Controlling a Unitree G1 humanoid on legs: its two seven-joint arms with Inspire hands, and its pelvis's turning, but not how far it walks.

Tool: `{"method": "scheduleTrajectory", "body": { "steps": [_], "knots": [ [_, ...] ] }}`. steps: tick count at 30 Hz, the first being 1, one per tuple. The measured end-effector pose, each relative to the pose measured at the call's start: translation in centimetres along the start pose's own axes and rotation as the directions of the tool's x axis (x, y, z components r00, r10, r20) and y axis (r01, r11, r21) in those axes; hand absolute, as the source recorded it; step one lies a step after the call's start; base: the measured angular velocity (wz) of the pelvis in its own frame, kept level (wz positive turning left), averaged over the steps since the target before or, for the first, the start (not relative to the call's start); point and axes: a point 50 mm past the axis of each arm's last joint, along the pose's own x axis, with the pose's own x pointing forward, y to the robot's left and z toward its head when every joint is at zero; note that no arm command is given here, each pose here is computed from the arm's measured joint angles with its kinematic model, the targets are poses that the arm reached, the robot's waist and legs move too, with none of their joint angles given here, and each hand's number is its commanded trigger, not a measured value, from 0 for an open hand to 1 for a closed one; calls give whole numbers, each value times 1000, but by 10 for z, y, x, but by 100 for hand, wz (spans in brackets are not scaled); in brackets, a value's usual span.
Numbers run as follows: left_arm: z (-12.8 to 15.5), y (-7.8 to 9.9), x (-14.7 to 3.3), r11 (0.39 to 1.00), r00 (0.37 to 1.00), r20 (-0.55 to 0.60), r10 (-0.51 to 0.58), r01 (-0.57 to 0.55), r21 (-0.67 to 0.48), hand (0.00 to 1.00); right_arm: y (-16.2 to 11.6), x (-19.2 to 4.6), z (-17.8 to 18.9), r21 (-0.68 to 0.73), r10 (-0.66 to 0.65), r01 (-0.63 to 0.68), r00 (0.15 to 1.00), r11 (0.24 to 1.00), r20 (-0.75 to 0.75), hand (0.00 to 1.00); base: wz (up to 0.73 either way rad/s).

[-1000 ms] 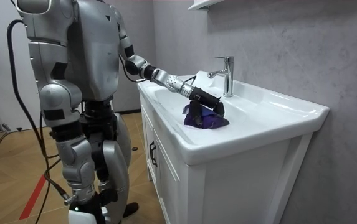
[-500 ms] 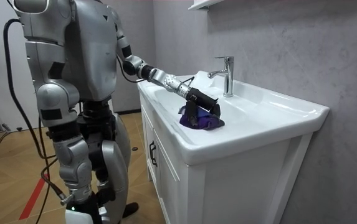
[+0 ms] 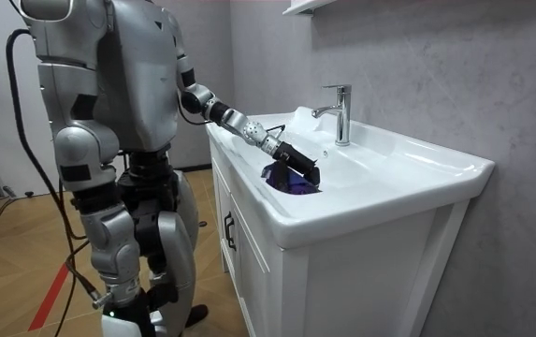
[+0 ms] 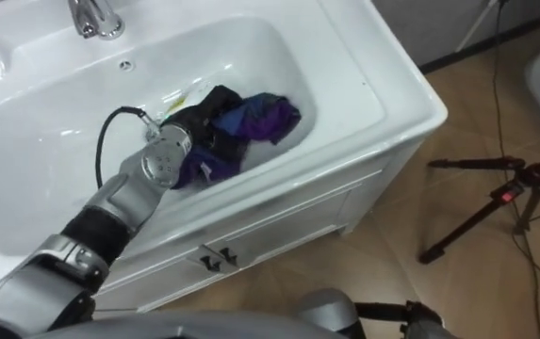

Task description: Wipe basin

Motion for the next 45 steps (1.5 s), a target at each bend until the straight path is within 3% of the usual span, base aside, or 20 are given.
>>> {"method": "scheduleTrajectory", "body": {
  "steps": [12,19,26,35,45],
  "knots": [
    [-70,-3,-21,985,978,-192,80,-107,-136,100,-16,-1,-12,83,-65,67,998,994,-19,0,-4],
    [-107,13,-39,989,950,-278,140,-146,-2,100,-26,-1,-7,67,-93,93,996,993,0,0,-1],
    [-113,19,-46,979,944,-286,167,-125,158,100,-29,-1,-4,1,-104,104,994,995,18,0,0],
    [-127,56,-63,957,916,-337,218,-133,257,100,-41,-2,2,23,-129,129,991,991,35,0,5],
    [-112,112,-76,884,874,-273,402,-294,363,100,-46,-2,0,58,-139,137,990,989,28,0,8]
  ]
}}
